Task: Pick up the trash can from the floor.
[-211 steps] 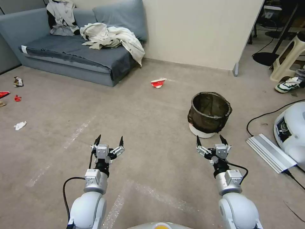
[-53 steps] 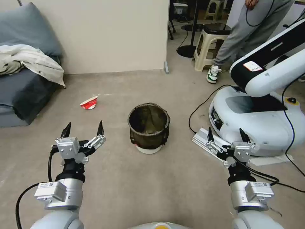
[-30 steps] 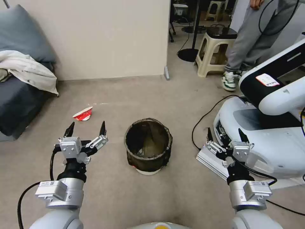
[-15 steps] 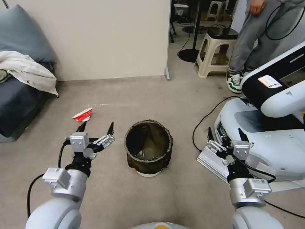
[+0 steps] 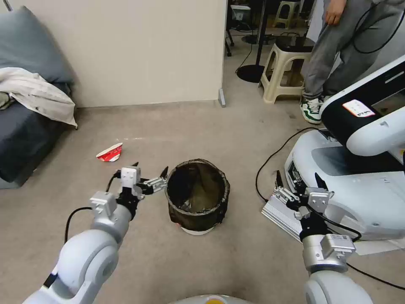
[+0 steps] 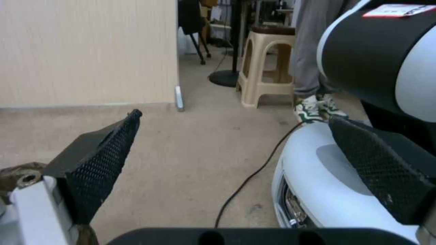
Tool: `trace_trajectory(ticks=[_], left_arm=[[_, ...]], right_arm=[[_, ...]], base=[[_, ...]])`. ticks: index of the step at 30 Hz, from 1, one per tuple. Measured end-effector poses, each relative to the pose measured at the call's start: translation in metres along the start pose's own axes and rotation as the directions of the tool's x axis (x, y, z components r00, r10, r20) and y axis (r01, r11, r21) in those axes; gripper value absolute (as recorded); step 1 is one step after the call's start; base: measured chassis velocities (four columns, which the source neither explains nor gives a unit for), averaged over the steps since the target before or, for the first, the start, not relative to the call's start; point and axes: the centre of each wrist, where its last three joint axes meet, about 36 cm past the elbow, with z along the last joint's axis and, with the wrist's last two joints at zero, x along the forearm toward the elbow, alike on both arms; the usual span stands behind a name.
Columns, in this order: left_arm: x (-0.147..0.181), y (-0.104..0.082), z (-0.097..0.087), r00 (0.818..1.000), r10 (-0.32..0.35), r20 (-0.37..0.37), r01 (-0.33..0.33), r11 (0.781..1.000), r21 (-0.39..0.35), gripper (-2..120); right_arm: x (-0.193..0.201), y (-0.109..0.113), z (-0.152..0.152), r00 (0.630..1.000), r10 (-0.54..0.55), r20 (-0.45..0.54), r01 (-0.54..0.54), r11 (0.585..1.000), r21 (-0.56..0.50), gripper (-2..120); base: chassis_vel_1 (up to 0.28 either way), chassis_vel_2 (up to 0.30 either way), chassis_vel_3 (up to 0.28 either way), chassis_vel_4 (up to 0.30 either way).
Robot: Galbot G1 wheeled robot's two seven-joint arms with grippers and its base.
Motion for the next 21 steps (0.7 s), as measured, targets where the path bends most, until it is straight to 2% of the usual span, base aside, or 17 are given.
trace_trajectory(ticks=[6, 12, 16, 21], left_arm=[[-0.016, -0.015, 0.005, 0.996, 0.031, -0.082, -0.030, 0.999, 0.016, 100], [-0.025, -0.024, 0.012, 0.992, 0.032, -0.119, -0.030, 0.999, 0.017, 100], [-0.035, -0.033, 0.016, 0.986, 0.016, -0.168, -0.015, 1.000, 0.005, 100], [-0.045, -0.039, 0.021, 0.982, -0.017, -0.190, 0.017, 1.000, -0.002, 100]], right_arm=[[0.001, -0.001, 0.004, 1.000, -0.005, -0.011, 0.005, 1.000, 0.009, 100], [0.001, -0.001, 0.005, 1.000, -0.003, -0.013, 0.003, 1.000, 0.011, 100], [0.002, 0.000, 0.006, 1.000, 0.000, -0.015, 0.000, 1.000, 0.014, 100], [0.003, 0.001, 0.009, 1.000, 0.002, -0.016, -0.001, 1.000, 0.020, 100]], base=[[0.000, 0.000, 0.000, 0.000], [0.000, 0.000, 0.000, 0.000], [0.000, 0.000, 0.000, 0.000], [0.000, 0.000, 0.000, 0.000]])
